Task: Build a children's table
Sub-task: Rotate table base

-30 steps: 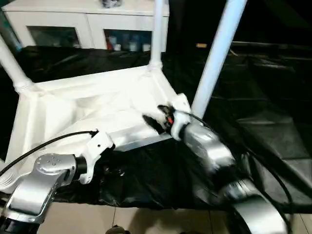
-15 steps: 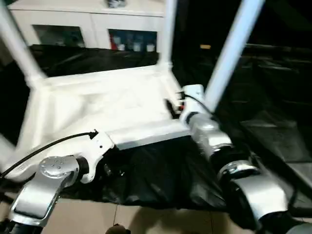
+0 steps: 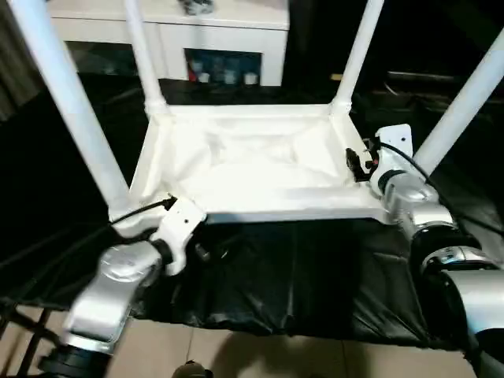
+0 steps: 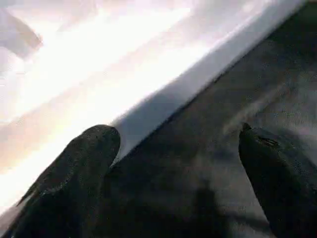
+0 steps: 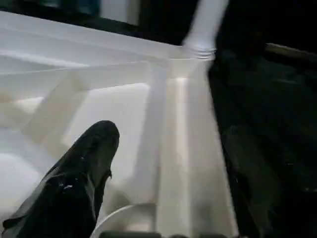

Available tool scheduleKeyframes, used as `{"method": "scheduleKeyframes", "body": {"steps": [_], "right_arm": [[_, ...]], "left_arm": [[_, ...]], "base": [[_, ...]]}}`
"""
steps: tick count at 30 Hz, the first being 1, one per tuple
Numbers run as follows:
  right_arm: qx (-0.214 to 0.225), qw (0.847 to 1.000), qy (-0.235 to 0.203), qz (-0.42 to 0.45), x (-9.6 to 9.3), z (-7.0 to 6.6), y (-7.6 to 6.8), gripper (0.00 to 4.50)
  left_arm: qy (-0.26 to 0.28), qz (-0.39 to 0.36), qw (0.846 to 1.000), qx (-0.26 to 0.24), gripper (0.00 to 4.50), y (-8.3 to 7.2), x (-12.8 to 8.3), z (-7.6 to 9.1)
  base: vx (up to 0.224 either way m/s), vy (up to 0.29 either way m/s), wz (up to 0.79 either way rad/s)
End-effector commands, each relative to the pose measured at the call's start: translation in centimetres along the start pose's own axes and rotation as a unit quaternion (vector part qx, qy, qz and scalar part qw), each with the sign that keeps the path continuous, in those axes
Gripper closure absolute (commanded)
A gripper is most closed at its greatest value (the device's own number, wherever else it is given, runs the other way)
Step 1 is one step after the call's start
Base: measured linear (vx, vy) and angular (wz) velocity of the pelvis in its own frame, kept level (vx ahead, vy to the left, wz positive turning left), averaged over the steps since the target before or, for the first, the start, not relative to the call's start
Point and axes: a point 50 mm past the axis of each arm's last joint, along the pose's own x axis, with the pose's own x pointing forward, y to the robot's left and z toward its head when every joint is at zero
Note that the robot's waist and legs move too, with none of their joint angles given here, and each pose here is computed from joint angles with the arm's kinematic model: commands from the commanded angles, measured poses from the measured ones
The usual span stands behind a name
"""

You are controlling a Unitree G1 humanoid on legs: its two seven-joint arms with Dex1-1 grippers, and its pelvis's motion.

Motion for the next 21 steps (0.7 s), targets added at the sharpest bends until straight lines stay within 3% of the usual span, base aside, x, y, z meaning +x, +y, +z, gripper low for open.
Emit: {"method": "scheduleKeyframes", "body": {"steps": [1,7,8,9,11,12,13,14,15,16,17,19,21], "right_arm": [[0.014,0.998,-0.013,0.062,0.0,-0.1,1.1,0.67],[0.041,0.985,-0.038,0.166,-0.9,-1.1,3.0,0.67],[0.039,0.983,-0.044,0.173,-1.3,-1.4,3.3,0.38],[0.039,0.983,-0.045,0.174,-1.4,-1.4,3.3,0.38],[0.045,0.977,-0.063,0.200,-2.7,-1.9,3.9,0.31],[0.047,0.976,-0.065,0.203,-2.9,-1.9,3.9,0.14],[0.070,0.967,-0.071,0.233,-4.3,-2.2,4.3,0.14],[0.070,0.967,-0.071,0.233,-4.3,-2.2,4.3,0.05],[0.086,0.960,-0.069,0.258,-6.2,-2.6,4.5,0.05],[0.095,0.957,-0.061,0.266,-7.1,-2.9,4.5,0.05],[0.095,0.957,-0.061,0.266,-7.1,-2.9,4.5,0.05],[0.106,0.955,-0.042,0.275,-8.9,-3.5,4.5,0.05],[0.115,0.952,-0.031,0.284,-9.8,-3.9,4.7,0.05]], "left_arm": [[-0.020,0.054,0.998,-0.007,0.02,0.2,-1.0,-0.5],[-0.073,0.166,0.982,-0.050,0.02,-0.4,-3.3,-0.8],[-0.087,0.191,0.976,-0.057,0.00,-0.6,-4.0,-0.8],[-0.089,0.194,0.975,-0.058,0.00,-0.6,-4.1,-0.8],[-0.114,0.265,0.955,-0.063,0.00,-0.7,-5.9,-0.9],[-0.117,0.274,0.953,-0.063,0.00,-0.7,-6.1,-0.9],[-0.131,0.332,0.932,-0.063,0.00,-0.6,-7.6,-0.9],[-0.131,0.332,0.932,-0.063,0.00,-0.6,-7.6,-0.9],[-0.140,0.387,0.909,-0.062,0.00,-0.4,-9.1,-0.9],[-0.142,0.411,0.899,-0.055,0.00,-0.4,-9.7,-0.8],[-0.142,0.411,0.899,-0.055,0.00,-0.4,-9.7,-0.8],[-0.140,0.452,0.880,-0.046,0.00,0.1,-10.8,-0.8],[-0.140,0.461,0.875,-0.043,0.00,0.6,-10.9,-0.8]], "base": [[0.000,0.000,0.00],[0.000,0.000,0.00],[0.000,0.000,0.00],[0.000,0.000,0.00],[0.000,0.000,0.00],[0.000,0.000,0.00],[0.000,0.000,0.00],[0.000,0.000,0.00],[0.000,0.000,0.00],[0.000,0.000,0.00],[0.000,0.000,0.00],[0.000,0.000,0.00],[0.000,0.000,0.00]]}}
